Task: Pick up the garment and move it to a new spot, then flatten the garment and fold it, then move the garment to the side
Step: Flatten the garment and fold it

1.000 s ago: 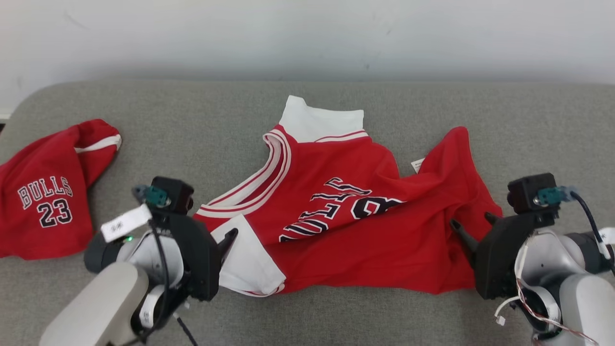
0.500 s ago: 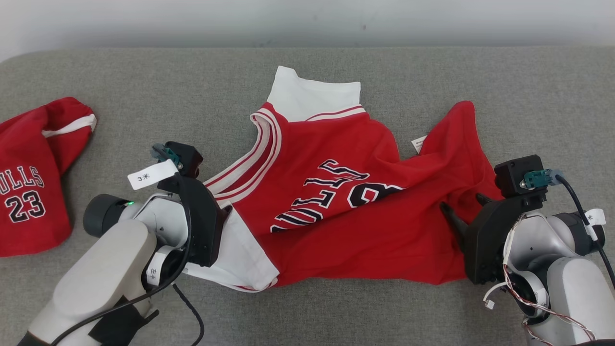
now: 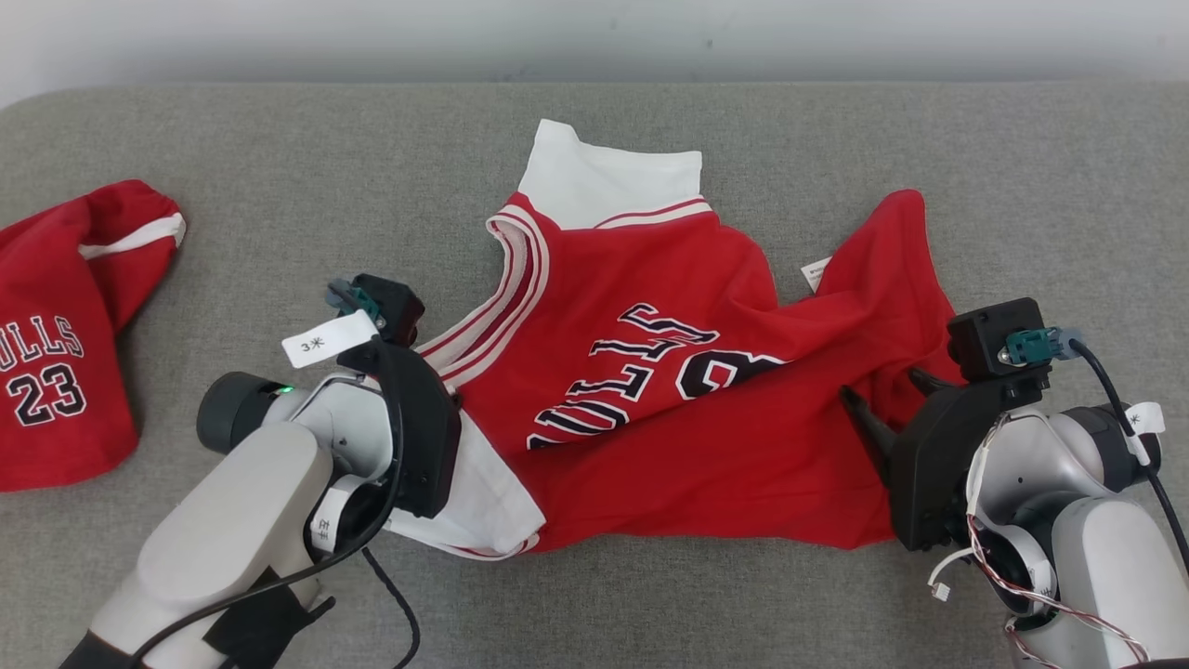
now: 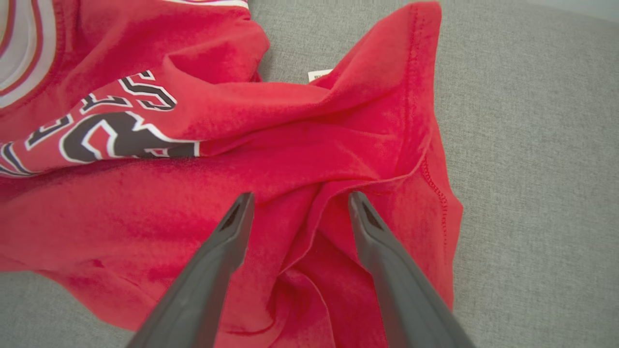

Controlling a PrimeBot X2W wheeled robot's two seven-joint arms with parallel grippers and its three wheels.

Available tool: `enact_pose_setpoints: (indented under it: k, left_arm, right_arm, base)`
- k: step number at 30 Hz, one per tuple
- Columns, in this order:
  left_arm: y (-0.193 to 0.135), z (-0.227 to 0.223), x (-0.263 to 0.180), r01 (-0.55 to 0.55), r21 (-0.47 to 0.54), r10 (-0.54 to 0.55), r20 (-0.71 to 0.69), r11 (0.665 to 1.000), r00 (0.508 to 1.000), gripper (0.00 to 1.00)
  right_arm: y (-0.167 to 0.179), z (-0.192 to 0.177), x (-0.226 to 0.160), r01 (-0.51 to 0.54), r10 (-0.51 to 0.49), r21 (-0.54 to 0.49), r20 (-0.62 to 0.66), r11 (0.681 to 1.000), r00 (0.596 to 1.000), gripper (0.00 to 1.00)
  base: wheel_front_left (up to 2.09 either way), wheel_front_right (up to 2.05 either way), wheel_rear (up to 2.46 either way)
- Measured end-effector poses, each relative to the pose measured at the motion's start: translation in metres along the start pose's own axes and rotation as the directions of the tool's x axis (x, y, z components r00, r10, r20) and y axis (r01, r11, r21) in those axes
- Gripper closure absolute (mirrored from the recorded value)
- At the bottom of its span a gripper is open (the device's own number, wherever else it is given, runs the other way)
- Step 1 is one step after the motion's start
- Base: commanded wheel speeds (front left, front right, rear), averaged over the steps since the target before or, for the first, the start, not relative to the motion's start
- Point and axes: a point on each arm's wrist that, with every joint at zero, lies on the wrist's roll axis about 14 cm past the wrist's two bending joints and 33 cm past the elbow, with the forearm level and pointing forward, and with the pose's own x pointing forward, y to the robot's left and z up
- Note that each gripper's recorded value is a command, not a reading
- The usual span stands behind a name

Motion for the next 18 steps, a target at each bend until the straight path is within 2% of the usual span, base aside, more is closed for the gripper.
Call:
enact_pose_setpoints:
  k: [4,6,7,13,18]
  left_arm:
    - [-0.003,0.001,0.000,0.004,0.011,-0.004,0.003,1.000,1.000,0.56]
    - [-0.002,0.002,-0.001,0.002,0.013,-0.002,0.010,1.000,1.000,0.49]
    - [-0.002,0.003,-0.002,-0.005,0.010,0.004,0.017,1.000,1.000,0.00]
    - [0.002,0.007,-0.010,-0.029,0.010,0.029,0.042,1.000,0.999,0.00]
    - [-0.008,-0.001,-0.016,0.002,-0.004,-0.002,0.020,1.000,1.000,0.00]
  right_arm:
    - [0.000,0.001,-0.001,0.000,0.000,0.002,0.005,1.000,1.000,0.00]
    - [-0.001,-0.003,-0.002,0.002,-0.002,0.007,-0.001,1.000,1.000,0.00]
    - [-0.003,-0.004,-0.003,0.006,-0.006,0.010,-0.003,1.000,1.000,0.00]
    - [-0.009,-0.007,-0.008,0.024,-0.024,0.023,-0.006,0.999,1.000,0.00]
    - [-0.009,-0.009,-0.011,0.024,-0.024,0.026,-0.008,0.999,1.000,0.00]
  base:
    - [0.00,0.00,0.00]
    - [0.00,0.00,0.00]
    - [0.00,0.00,0.00]
    - [0.00,0.00,0.00]
    - [0.00,0.00,0.00]
